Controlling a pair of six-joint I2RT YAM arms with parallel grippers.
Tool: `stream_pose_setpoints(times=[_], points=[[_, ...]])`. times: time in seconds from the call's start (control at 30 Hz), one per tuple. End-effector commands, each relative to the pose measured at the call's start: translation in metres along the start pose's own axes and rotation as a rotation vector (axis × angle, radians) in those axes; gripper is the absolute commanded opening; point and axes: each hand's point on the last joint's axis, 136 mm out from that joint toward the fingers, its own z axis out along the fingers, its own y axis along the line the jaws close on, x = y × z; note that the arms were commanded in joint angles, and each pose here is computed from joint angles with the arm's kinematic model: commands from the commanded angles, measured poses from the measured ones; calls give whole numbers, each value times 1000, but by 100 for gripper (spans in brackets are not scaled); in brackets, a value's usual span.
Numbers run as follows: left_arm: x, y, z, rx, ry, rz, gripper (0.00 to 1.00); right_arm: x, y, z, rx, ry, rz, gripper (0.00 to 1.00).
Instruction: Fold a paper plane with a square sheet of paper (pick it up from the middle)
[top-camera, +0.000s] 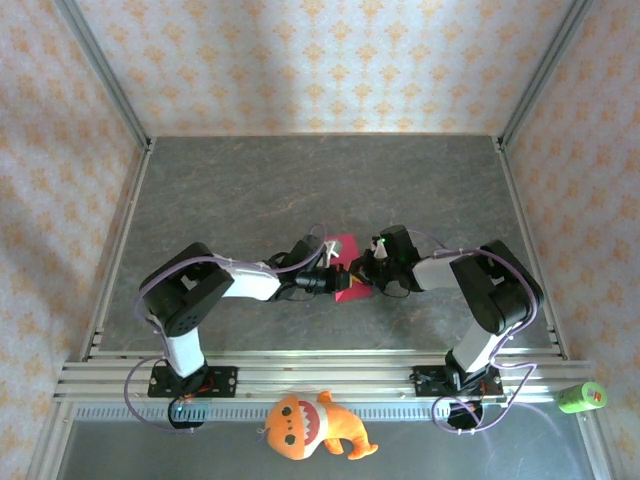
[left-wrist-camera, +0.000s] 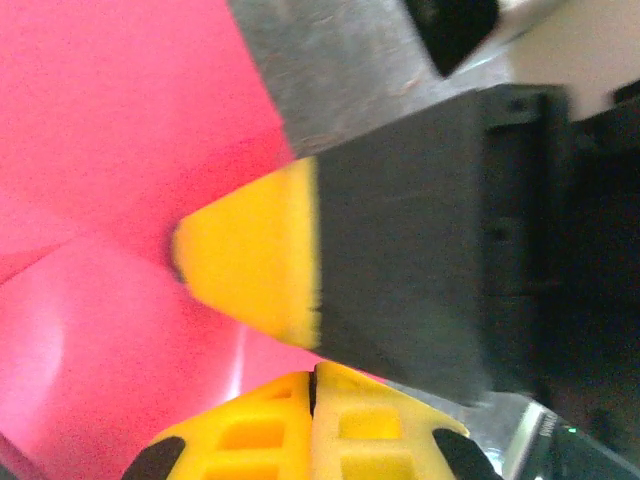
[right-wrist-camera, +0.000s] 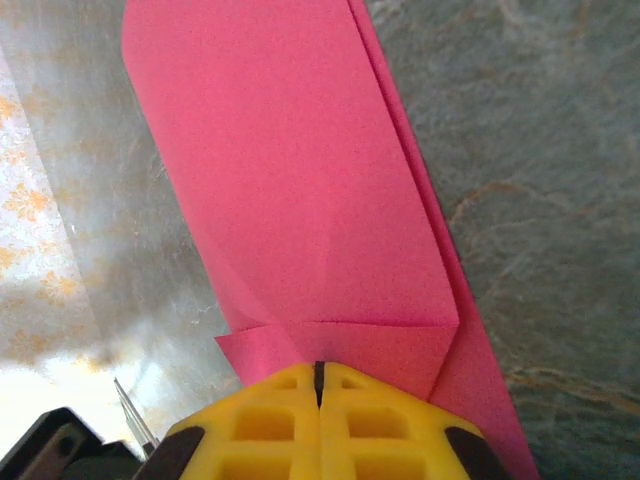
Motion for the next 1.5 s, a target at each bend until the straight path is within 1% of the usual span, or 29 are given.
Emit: stream_pose_setpoints(times=[0.0,0.17,0.27,0.4,0.5,0.7,0.8,1.0,1.07,1.1,1.17,1.27,1.47], points=[[-5,9,3,-32,-28,-3,2,20,-44,1,143,46,79,0],[17,35,-6,-101,4,-25,1,18,-36,1,116,46,78,0],[37,42,-11,-97,49,-30,1,16,-28,-1,93,44,69,0],[61,64,-16,-144,107,-25,0,12,-14,-4,61,33,48,0],[72,74,-19,-166,140,-18,0,11,-4,-9,32,28,32,0],[69,73,-15,-181,153,9,0,8,12,-15,-11,16,6,0],[67,77,-14,-217,160,20,0,5,19,-16,-28,4,-13,0],[66,84,-15,-265,156,26,0,14,2,-4,20,61,-23,0],[66,88,-17,-288,157,34,0,15,-16,-2,90,65,-25,0],[67,91,-17,-302,158,36,0,12,-27,-2,141,57,-30,0],[66,97,-18,-336,154,43,0,5,-39,-4,190,47,-35,0],[64,107,-20,-408,131,72,0,-8,-41,-8,185,31,-25,0],[70,113,-17,-437,141,82,0,-36,-40,-25,142,-20,0,0]])
